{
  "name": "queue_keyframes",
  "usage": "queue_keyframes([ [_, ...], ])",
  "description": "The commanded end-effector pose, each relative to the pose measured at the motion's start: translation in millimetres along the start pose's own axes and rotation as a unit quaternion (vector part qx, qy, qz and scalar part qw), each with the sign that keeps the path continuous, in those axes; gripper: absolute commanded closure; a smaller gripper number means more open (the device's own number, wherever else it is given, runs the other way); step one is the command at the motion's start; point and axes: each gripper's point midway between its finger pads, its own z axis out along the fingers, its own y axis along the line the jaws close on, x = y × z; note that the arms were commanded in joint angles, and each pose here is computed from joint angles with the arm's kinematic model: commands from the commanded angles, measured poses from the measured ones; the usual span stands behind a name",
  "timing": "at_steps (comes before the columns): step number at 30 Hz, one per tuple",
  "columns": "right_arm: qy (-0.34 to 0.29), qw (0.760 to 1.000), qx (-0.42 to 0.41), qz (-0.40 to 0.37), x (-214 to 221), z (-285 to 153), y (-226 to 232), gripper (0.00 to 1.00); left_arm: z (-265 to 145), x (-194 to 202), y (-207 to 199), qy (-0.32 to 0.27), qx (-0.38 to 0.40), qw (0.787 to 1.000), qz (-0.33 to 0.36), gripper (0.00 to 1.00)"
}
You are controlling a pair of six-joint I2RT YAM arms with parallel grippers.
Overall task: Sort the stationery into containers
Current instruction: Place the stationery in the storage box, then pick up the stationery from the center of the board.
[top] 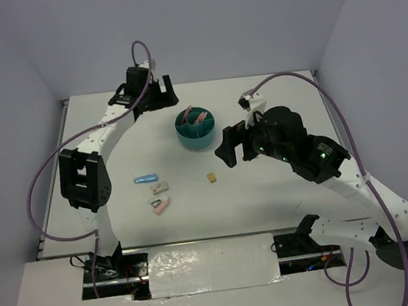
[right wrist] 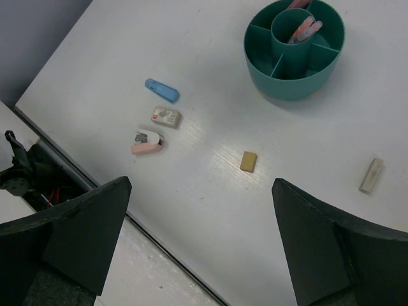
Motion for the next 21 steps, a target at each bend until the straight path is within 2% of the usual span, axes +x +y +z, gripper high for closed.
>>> queue_keyframes([
  [1,-0.041,0.999,-0.032,-0.015,-30.5,10.2,14.4,0.00,-88.8,-78.6,28.7,-0.095,-0.120,0.984,-0.090,0.01],
  [2,-0.032,0.998,-0.042,-0.018,-27.3,17.3,18.6,0.00,-99.0,-60.7,39.7,-0.059,-0.146,0.982,-0.102,0.01],
  [4,-0.030,0.998,-0.052,-0.023,-27.2,26.1,22.5,0.00,-122.6,-54.6,51.7,-0.053,-0.172,0.975,-0.133,0.01],
  [5,-0.017,0.998,-0.054,-0.025,-22.4,36.5,23.0,0.00,-131.7,-30.3,62.6,-0.018,-0.201,0.969,-0.145,0.01],
  [6,-0.009,0.997,-0.068,-0.031,-19.0,43.1,27.5,0.00,-141.2,-21.1,67.5,-0.007,-0.216,0.964,-0.157,0.01],
  [7,0.010,0.996,-0.075,-0.037,-10.4,56.5,29.2,0.00,-160.5,-17.0,73.7,-0.018,-0.246,0.950,-0.192,0.01],
  [8,0.023,0.996,-0.081,-0.041,-4.5,64.2,30.9,0.00,-168.9,16.3,84.0,0.021,-0.281,0.936,-0.210,0.01],
  [10,0.048,0.993,-0.095,-0.053,8.1,78.6,35.6,0.01,-188.7,37.4,85.1,0.018,-0.301,0.916,-0.264,0.01],
  [11,0.067,0.992,-0.094,-0.056,17.3,92.2,35.6,0.02,-190.2,68.0,92.6,0.045,-0.322,0.903,-0.281,0.01],
  [13,0.087,0.988,-0.104,-0.077,29.0,100.8,44.5,0.03,-201.3,94.7,91.7,0.054,-0.335,0.879,-0.336,0.01],
  [14,0.095,0.986,-0.106,-0.083,32.5,107.7,47.3,0.04,-202.6,123.7,97.4,0.080,-0.356,0.861,-0.353,0.01],
  [16,0.106,0.982,-0.126,-0.092,37.9,110.8,59.0,0.04,-204.7,154.0,97.0,0.098,-0.369,0.833,-0.400,0.01],
  [18,0.107,0.980,-0.140,-0.096,39.3,109.6,65.4,0.04,-204.1,167.8,97.4,0.099,-0.382,0.809,-0.436,0.01],
  [20,0.110,0.978,-0.151,-0.095,43.8,106.6,70.5,0.04,-199.5,179.3,98.5,0.107,-0.386,0.798,-0.450,0.01],
  [21,0.111,0.977,-0.155,-0.095,45.6,104.9,71.9,0.04,-195.0,183.7,100.6,0.107,-0.394,0.787,-0.464,0.01],
])
